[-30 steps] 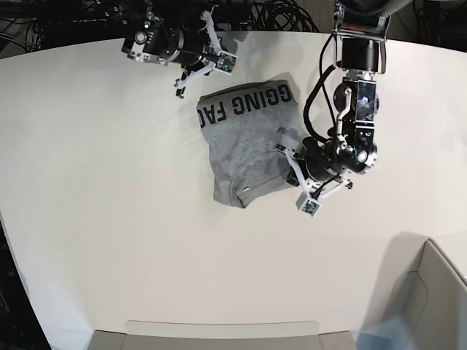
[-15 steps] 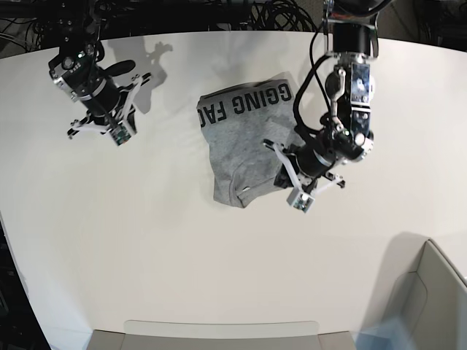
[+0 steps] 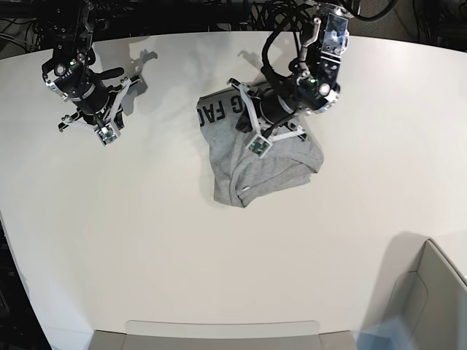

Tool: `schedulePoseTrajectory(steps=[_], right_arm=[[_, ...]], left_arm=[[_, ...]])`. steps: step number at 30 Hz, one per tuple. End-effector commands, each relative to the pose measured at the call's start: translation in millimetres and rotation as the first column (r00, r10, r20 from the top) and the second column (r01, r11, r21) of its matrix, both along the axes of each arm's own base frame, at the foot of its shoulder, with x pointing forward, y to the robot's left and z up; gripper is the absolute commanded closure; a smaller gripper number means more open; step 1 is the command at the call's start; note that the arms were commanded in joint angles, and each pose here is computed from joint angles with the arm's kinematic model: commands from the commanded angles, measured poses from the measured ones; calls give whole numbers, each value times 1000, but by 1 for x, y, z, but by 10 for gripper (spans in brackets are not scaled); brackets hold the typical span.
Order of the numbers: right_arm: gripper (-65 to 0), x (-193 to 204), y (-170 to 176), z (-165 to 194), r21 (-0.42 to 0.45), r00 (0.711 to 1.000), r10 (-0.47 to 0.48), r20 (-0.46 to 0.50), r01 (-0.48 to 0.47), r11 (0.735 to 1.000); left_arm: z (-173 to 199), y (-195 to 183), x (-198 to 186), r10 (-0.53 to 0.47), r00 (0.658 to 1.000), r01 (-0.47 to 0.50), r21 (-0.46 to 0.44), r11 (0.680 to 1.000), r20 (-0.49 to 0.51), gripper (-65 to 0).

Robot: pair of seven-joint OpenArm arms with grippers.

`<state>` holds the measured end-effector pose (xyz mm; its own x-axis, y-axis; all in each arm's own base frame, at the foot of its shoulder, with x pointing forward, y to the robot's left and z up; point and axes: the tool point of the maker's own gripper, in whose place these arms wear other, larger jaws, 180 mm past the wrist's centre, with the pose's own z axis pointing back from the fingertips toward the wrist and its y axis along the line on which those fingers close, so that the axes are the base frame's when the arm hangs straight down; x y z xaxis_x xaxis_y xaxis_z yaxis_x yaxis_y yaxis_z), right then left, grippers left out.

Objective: Fold the T-shirt properly
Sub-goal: 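Drag the folded bundle across the table with the left gripper and release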

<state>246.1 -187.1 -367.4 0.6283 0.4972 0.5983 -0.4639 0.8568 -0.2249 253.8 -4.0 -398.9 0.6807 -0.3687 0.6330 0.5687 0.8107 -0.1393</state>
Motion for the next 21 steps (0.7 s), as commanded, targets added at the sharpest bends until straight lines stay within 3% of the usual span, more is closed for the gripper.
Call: schedulePoseTrajectory(steps=[1,5,10,15,21], right_arm=[[0,7,0,10,-1,999,12,41,-11,1000],[0,7,0,10,-1,999,12,41,-11,1000],[0,4,-1,9,-2,999,9,36,-9,1000],[0,4,0,8,0,999,10,32,-10,1000],[0,5,0,9,0,999,11,37,-11,1000]], left_arm=[[-5,2,4,6,1000,-6,25,1000,1,0],[-29,15,10,29,999,-27,102,994,-17,0],[-50,66,7,22,999,-13,256,966,-30,0],[-59,141,21,26,999,-9,414,910,-36,0],[-62,213,39,55,998,-35,526,850,-23,0]])
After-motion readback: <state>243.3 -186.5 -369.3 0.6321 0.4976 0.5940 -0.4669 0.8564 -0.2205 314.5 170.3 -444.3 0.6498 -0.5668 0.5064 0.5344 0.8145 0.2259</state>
